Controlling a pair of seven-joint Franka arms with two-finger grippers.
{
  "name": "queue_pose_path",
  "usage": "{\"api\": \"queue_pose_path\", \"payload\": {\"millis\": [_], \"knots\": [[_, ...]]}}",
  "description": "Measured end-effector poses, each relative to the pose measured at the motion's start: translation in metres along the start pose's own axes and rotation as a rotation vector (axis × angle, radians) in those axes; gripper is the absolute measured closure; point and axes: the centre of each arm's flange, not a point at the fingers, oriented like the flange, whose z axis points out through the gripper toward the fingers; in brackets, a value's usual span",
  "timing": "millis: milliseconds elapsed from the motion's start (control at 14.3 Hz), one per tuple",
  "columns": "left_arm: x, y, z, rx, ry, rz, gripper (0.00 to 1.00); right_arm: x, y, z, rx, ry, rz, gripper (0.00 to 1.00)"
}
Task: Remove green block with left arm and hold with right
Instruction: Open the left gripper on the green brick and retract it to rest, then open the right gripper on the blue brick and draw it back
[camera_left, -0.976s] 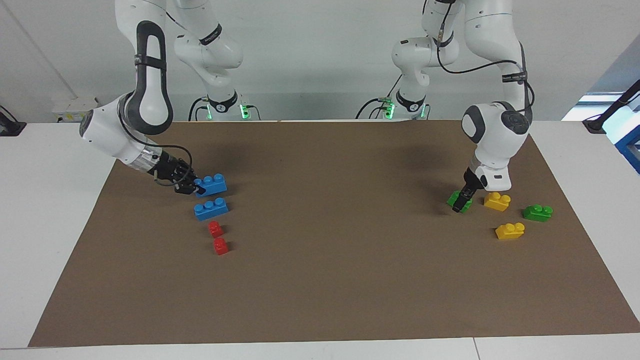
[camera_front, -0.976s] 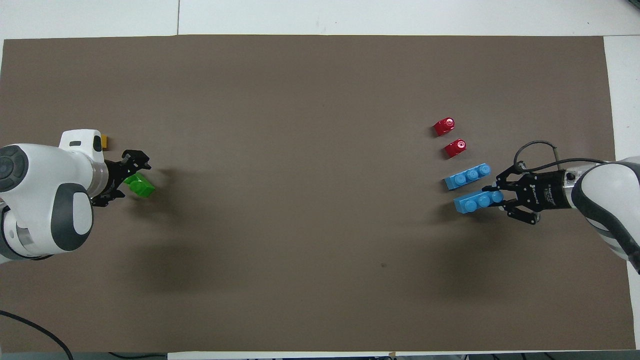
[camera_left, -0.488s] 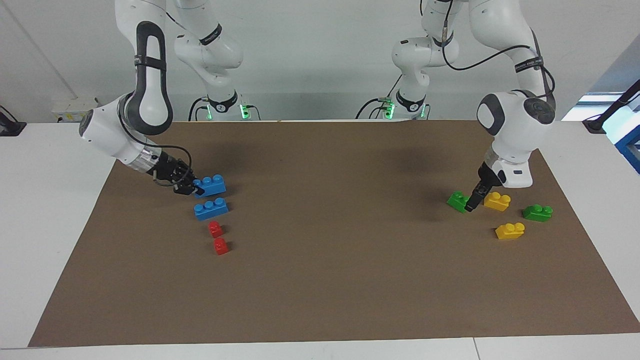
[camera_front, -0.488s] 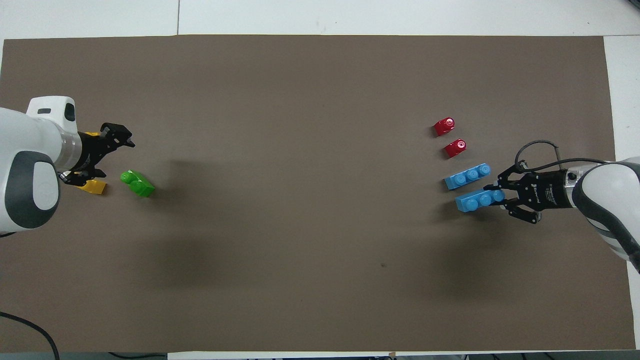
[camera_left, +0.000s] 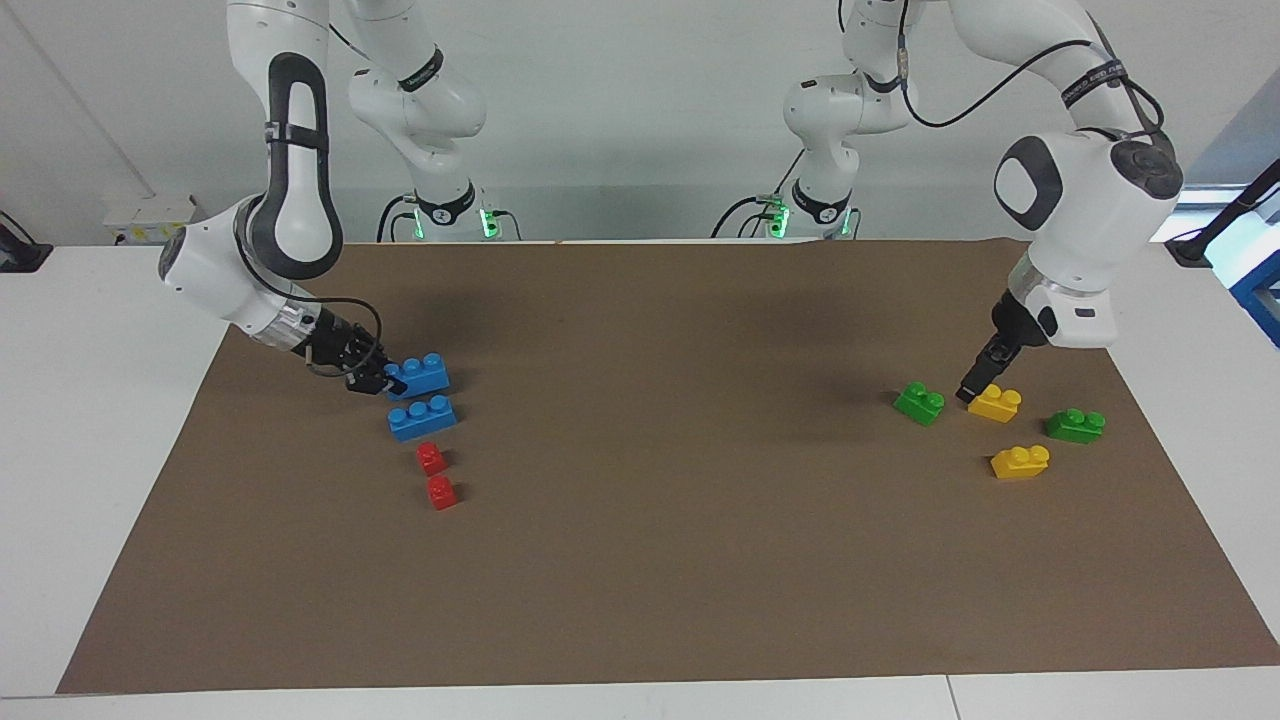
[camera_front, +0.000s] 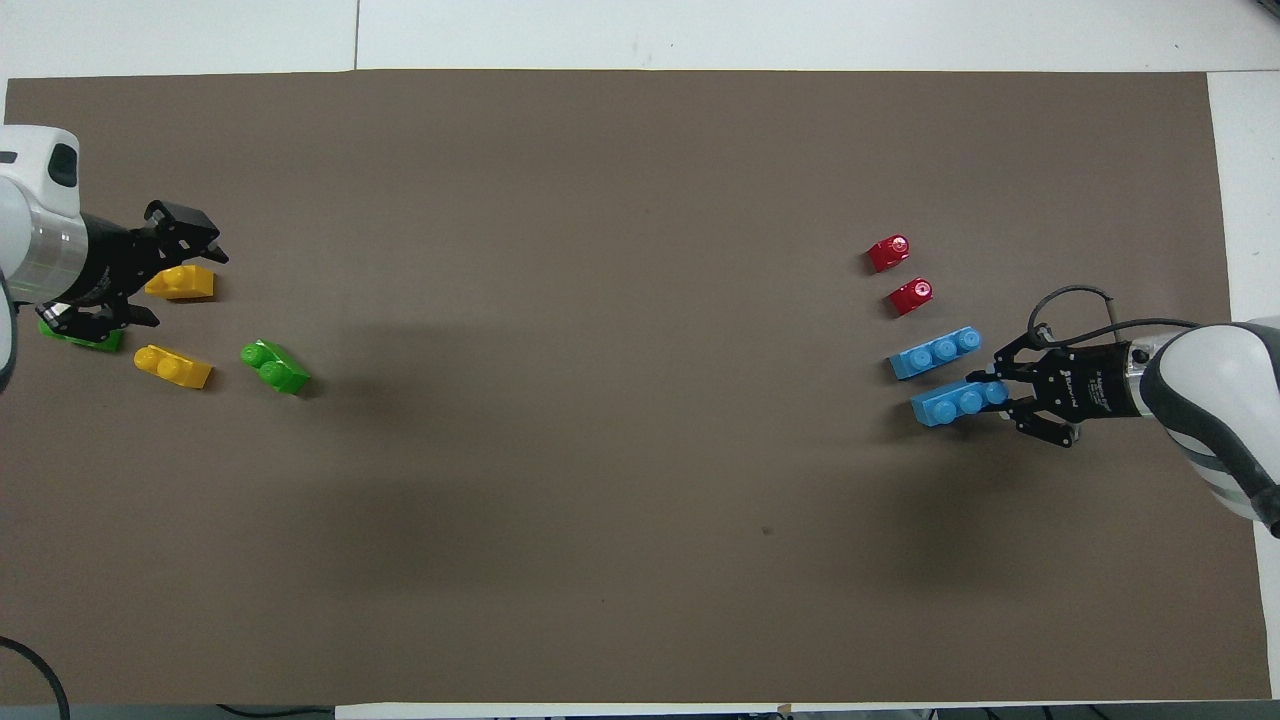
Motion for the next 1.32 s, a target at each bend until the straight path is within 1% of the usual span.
{"api": "queue_pose_path", "payload": {"millis": [209,349,627,837,1115,1185,1325], "knots": [[-0.004,-0.004,-0.033,0.004,0.003,0.152,0.0,0.009,0.004,0.009,0.007,-0.012,-0.012,0.65],[-0.01,-0.011,-0.051,0.03,0.013,0.261,0.0,0.015,0.008,0.013,0.008,-0.019,-0.018,0.65],[-0.029,-0.023,-0.085,0.059,-0.007,0.396,0.0,0.02,0.01,0.013,0.011,-0.022,-0.015,0.65],[-0.046,-0.033,-0.103,0.077,-0.053,0.489,0.0,0.02,0.01,0.013,0.012,-0.021,-0.015,0.65],[-0.062,-0.039,-0.115,0.094,-0.099,0.527,0.0,0.02,0.009,0.013,0.015,-0.014,-0.017,0.65],[-0.064,-0.041,-0.116,0.099,-0.112,0.527,0.0,0.021,0.008,0.013,0.022,0.004,-0.019,0.59],[-0.067,-0.043,-0.123,0.106,-0.137,0.526,0.0,0.023,0.007,0.013,0.029,0.024,-0.019,0.39]]}}
